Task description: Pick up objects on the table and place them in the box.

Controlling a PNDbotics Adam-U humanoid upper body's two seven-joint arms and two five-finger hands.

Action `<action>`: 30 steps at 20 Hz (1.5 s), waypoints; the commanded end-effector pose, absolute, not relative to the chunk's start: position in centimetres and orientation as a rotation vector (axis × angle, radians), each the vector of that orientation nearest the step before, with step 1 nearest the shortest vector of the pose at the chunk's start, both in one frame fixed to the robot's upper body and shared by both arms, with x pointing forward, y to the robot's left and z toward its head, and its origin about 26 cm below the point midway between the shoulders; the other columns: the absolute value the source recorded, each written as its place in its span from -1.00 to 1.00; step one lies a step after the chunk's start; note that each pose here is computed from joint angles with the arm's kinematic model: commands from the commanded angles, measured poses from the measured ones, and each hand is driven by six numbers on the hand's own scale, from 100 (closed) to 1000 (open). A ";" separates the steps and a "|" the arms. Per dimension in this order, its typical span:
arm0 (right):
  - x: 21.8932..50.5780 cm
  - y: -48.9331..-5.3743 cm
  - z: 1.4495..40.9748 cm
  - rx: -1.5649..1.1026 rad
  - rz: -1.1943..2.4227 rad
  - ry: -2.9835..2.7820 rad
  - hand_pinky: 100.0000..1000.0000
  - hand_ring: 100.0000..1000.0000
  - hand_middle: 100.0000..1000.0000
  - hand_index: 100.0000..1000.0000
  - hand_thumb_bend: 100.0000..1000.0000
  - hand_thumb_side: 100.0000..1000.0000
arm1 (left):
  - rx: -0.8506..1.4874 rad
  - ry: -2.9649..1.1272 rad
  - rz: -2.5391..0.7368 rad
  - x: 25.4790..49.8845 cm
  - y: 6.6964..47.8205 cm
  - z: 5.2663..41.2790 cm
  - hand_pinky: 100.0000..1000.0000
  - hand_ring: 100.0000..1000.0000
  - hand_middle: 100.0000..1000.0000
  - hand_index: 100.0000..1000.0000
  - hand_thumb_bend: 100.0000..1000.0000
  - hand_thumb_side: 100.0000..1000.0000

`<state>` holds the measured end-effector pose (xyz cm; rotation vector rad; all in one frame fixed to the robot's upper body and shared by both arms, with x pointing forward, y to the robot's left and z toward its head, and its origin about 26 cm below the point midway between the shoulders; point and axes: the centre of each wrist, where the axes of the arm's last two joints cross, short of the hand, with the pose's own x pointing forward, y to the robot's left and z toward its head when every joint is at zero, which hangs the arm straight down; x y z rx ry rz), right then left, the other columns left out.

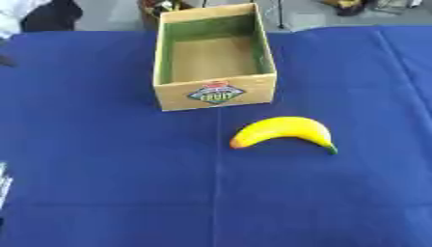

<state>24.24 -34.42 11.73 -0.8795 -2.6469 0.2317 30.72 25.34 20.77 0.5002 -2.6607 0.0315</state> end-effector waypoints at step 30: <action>26.1 -37.5 23.4 -1.221 1.249 -2.284 0.41 0.40 0.30 0.60 -0.71 0.98 | 0.490 -2.689 -0.031 30.4 25.5 21.6 -0.17 0.12 0.30 0.56 -1.00 1.00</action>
